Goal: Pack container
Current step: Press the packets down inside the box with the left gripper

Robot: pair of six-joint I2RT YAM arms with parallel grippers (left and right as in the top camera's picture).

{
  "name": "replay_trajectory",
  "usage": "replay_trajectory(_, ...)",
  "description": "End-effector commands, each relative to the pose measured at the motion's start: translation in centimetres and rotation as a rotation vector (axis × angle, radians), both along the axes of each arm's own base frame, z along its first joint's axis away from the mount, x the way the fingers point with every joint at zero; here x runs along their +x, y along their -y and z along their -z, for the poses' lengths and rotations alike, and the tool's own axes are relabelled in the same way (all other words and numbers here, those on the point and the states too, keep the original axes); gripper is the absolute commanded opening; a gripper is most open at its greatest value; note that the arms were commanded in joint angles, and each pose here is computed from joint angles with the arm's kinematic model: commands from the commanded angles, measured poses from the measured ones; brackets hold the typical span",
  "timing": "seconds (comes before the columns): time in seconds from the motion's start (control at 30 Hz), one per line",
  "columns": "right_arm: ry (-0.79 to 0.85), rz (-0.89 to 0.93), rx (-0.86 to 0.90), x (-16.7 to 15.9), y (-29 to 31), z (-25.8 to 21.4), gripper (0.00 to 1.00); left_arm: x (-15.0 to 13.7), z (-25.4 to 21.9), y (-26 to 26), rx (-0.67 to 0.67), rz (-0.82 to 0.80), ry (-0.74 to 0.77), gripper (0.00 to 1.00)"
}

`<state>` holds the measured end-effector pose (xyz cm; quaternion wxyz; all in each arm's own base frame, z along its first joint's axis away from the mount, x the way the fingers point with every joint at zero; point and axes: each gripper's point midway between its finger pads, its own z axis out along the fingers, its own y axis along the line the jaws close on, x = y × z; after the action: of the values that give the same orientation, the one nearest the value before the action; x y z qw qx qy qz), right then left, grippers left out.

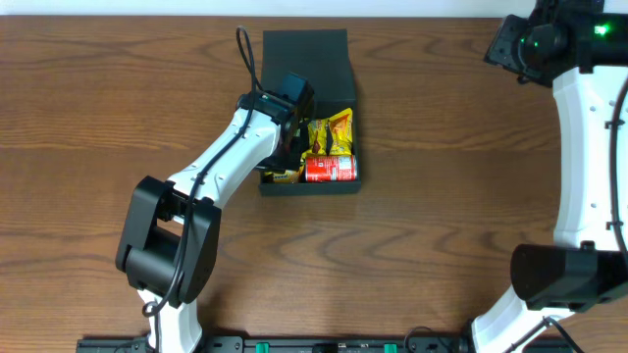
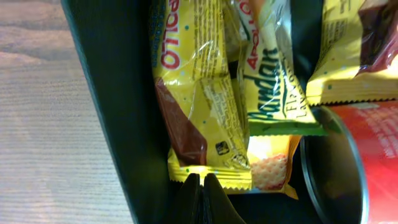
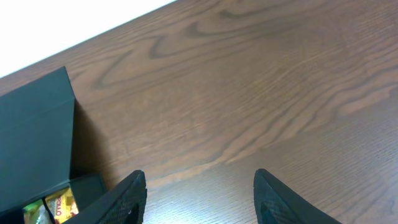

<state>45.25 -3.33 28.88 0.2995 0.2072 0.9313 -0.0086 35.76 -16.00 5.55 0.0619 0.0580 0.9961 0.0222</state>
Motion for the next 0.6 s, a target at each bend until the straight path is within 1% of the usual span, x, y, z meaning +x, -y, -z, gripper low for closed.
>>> replay_trajectory(0.0,-0.003,-0.012,-0.006,0.0,0.1,0.1,0.56,0.2,0.5,-0.4,0.019,0.012,0.005,0.06)
replay_trajectory(0.2,0.002,-0.012,-0.007,0.1,0.1,0.0,0.56,-0.2,1.8,-0.5,0.021,0.014,0.002,0.06)
replay_trajectory(0.57,0.024,-0.012,-0.008,0.6,0.1,-0.3,0.57,1.2,2.1,-0.3,0.002,0.015,0.067,0.06)
